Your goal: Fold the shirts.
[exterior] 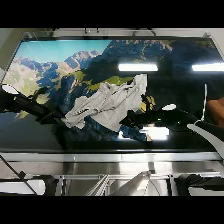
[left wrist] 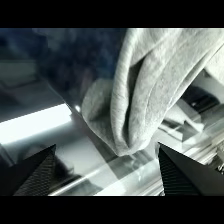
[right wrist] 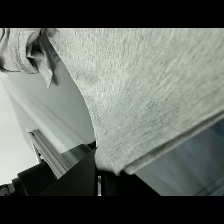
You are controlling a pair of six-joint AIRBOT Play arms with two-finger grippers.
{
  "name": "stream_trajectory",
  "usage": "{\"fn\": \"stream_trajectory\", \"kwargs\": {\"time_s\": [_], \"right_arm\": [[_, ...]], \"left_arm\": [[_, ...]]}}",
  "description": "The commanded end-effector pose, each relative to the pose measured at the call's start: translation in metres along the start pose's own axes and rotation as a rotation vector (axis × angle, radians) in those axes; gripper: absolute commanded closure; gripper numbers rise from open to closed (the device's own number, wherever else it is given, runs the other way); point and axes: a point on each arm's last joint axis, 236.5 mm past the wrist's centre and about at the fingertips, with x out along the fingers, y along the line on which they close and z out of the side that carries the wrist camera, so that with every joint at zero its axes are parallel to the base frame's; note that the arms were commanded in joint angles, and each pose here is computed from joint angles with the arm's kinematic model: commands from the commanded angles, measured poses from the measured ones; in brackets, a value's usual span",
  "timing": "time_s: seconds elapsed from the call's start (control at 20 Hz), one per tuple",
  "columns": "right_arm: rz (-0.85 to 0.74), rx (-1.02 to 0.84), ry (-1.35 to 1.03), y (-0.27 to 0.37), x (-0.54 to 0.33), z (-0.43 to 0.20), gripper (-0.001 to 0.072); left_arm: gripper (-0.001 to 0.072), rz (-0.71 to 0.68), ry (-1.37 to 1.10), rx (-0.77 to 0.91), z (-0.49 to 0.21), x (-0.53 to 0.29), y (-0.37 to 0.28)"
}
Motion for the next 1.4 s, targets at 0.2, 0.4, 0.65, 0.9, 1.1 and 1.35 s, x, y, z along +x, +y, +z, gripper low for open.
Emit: {"fn": "stream_trajectory", "kwargs": {"time_s": [0.2, 0.4, 0.65, 0.9, 1.1, 1.35], "right_arm": [[0.001, -0.014, -0.006, 0.001, 0.0, 0.002, 0.0696], [0.003, -0.014, -0.002, 0.001, 0.0, 0.001, 0.0696], [0.074, -0.065, 0.054, 0.028, -0.01, -0.016, 0.0697], [0.301, -0.33, -0.177, 0.146, -0.143, 0.005, 0.0697], [0.393, -0.679, -0.65, 0.261, -0.313, -0.01, 0.0696], [0.375, -1.013, -1.067, 0.358, -0.427, -0.09, 0.0695]], "left_arm": [[0.0006, -0.082, -0.012, 0.023, 0.006, 0.03, -0.014], [0.0506, -0.198, 0.132, 0.061, -0.015, 0.057, -0.048], [0.0691, -0.389, 0.147, 0.172, -0.016, 0.016, -0.111], [0.0689, -0.829, -0.13, 0.395, -0.013, -0.125, -0.226], [0.0688, -1.287, -0.508, 0.638, -0.059, -0.287, -0.304], [0.0688, -1.781, -0.824, 1.001, -0.201, -0.445, -0.319]]}}
